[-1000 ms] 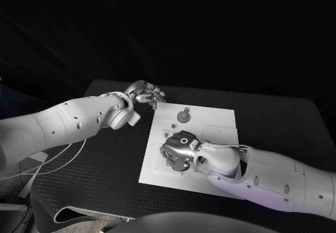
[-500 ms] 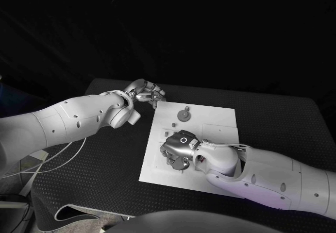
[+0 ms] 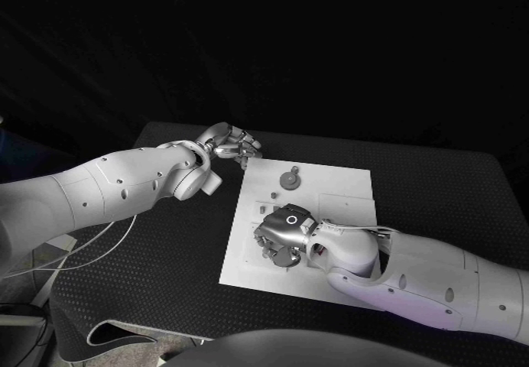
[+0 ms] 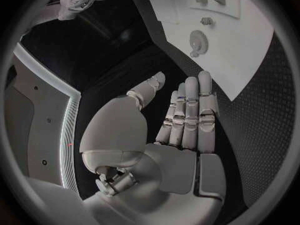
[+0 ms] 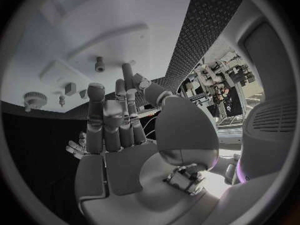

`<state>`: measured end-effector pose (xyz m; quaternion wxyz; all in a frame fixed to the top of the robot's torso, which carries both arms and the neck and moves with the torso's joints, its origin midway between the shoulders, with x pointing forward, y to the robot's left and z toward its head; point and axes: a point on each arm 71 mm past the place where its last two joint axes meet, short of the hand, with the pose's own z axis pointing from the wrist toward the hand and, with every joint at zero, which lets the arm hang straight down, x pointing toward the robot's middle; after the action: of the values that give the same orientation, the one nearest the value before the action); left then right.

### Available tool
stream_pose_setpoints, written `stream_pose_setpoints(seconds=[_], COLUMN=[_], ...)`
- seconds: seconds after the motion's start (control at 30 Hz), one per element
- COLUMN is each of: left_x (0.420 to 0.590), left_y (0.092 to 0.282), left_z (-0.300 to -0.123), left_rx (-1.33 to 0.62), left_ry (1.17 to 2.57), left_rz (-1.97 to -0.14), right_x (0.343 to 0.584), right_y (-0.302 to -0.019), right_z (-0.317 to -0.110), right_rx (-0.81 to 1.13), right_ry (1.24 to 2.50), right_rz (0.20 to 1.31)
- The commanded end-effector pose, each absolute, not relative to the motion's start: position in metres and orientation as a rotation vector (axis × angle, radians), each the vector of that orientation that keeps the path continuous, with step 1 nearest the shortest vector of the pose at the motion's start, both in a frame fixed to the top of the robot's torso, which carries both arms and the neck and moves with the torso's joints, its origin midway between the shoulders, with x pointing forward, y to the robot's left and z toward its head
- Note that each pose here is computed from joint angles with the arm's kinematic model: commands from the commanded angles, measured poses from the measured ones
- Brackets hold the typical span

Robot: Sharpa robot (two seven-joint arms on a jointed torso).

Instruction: Assemble the parts on the task board

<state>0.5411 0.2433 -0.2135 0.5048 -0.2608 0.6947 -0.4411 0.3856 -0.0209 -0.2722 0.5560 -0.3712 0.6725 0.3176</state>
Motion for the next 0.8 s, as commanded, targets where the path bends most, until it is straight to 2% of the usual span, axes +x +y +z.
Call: stream_pose_setpoints(seconds=[0.03, 0.8], left_x=[0.5409, 0.5408], left_y=[0.2416, 0.2414], left_z=[-0.2125, -0.2127], left_rx=[-0.622, -0.622], left_ry=[1.68, 1.683], left_rz=[-1.081, -1.081], right_x=[0.3823, 0.3816], right_y=[-0.0237, -0.0249], right_z=[-0.2806, -0.2811], right_rx=[-0.9, -0.89], right_ry=[1.63, 1.642], right_rz=[0.739, 0.751])
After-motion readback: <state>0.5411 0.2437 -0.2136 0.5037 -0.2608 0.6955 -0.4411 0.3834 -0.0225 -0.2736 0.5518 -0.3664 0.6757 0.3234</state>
